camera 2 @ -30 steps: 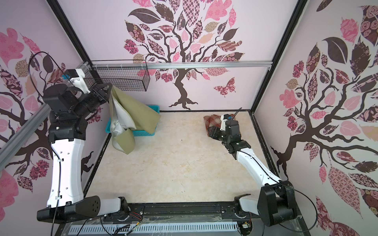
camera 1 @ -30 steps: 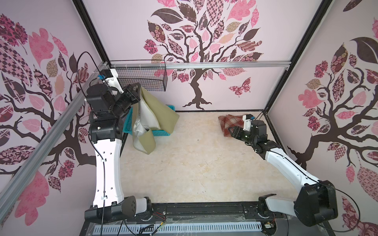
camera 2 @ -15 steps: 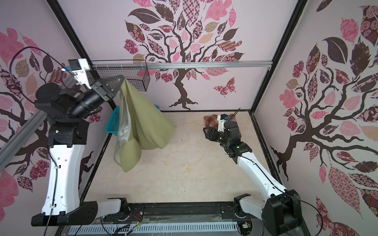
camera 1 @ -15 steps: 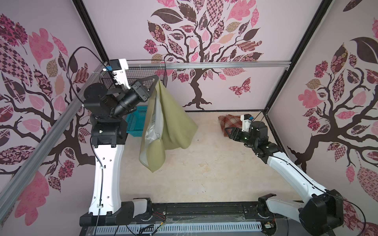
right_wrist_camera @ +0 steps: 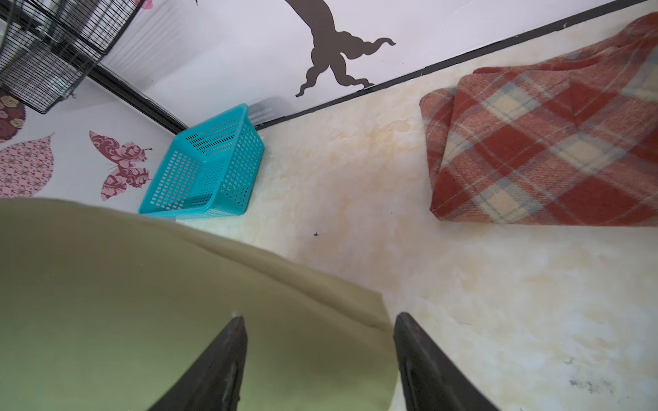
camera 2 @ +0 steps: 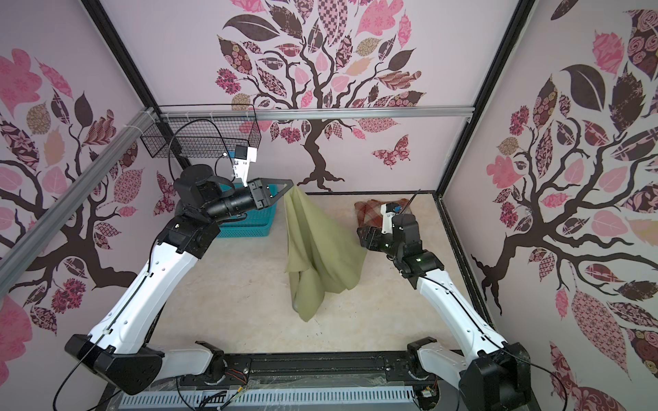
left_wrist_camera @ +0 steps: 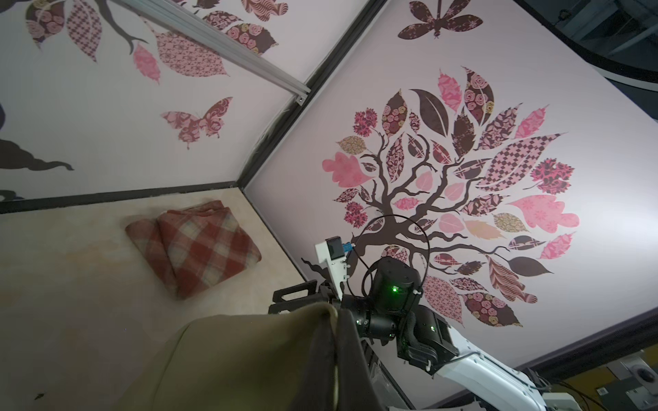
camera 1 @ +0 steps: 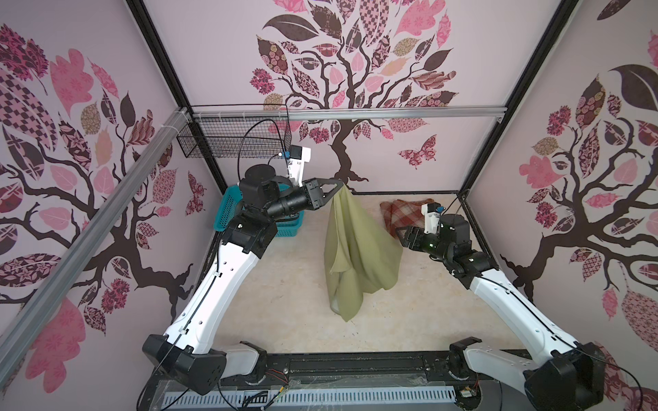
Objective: Fold and stack the skirts
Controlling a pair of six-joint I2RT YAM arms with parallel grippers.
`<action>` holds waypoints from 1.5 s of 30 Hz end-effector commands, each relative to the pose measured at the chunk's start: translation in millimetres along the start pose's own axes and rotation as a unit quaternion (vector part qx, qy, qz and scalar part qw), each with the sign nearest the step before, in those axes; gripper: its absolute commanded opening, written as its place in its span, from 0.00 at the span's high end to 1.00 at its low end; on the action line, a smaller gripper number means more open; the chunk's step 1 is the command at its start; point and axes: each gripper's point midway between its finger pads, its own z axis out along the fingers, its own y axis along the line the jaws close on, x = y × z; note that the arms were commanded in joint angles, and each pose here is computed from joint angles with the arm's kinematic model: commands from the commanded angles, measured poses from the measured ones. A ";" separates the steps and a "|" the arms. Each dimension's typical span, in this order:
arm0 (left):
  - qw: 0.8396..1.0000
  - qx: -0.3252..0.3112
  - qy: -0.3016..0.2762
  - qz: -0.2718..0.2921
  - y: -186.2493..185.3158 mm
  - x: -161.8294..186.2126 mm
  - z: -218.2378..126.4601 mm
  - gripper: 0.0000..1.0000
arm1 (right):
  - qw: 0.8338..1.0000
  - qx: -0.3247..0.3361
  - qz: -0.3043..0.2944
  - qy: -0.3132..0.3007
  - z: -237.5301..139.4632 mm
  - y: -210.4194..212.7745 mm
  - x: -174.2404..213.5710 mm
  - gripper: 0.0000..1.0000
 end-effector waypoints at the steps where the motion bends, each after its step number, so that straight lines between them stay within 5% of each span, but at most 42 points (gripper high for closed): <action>1: 0.997 -0.062 -0.019 0.042 23.6 8.7 -14.3 1.00 | 1.000 -0.001 -0.009 0.007 -0.3 0.9 3.0 0.32; 7: 0.985 -0.165 0.042 -0.028 110.2 87.1 -33.9 1.00 | 0.999 0.002 0.000 0.054 22.8 -16.8 38.0 0.36; 14: 0.950 -0.282 0.104 -0.085 168.2 148.9 -86.3 0.59 | 0.993 0.011 0.019 0.119 46.3 -39.1 83.7 0.34; 20: 0.932 -0.334 0.136 -0.046 170.5 147.3 -105.1 0.56 | 0.990 0.028 0.022 0.135 65.5 -53.5 95.4 0.29; 32: 0.932 -0.306 0.160 -0.108 194.2 177.7 -82.7 0.59 | 0.992 0.054 0.023 0.113 135.5 -78.6 79.2 0.33; 34: 0.932 -0.308 0.160 -0.106 194.3 177.5 -83.6 0.59 | 0.992 0.037 0.024 0.121 145.9 -74.2 79.7 0.39; 42: 0.929 -0.316 0.163 -0.100 195.8 178.7 -87.3 0.60 | 0.994 0.007 0.013 0.112 150.8 -60.6 68.2 0.99; 45: 0.930 -0.314 0.161 -0.100 196.6 179.0 -86.6 0.61 | 0.995 -0.006 0.008 0.103 145.6 -51.1 58.3 1.00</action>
